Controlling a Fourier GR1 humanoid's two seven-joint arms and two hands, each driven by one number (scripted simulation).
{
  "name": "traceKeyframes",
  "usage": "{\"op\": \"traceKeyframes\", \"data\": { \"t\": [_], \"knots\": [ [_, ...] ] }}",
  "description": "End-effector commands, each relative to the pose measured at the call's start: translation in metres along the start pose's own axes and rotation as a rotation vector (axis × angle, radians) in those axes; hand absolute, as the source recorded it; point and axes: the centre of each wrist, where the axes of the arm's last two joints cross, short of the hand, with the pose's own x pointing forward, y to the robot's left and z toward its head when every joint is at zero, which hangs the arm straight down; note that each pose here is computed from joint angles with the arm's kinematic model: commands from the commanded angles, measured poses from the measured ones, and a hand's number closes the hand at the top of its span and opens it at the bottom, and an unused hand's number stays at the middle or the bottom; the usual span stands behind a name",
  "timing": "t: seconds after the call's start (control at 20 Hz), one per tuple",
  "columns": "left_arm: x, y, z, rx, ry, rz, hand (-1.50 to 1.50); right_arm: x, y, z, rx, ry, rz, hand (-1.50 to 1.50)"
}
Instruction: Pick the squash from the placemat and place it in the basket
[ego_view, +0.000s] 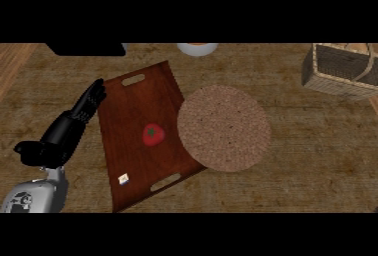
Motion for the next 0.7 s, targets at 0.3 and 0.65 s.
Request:
{"op": "traceKeyframes", "data": {
  "t": [0.3, 0.65],
  "knots": [
    [0.002, -0.008, -0.002, 0.001, -0.021, -0.007, 0.0, -0.027, -0.014, -0.083, -0.182, 0.096, -0.018, 1.5],
    [0.009, 0.0, -0.016, 0.001, -0.012, 0.005, 0.0, -0.092, -0.05, -0.109, -0.126, 0.133, -0.003, 1.5]
  ]
}}
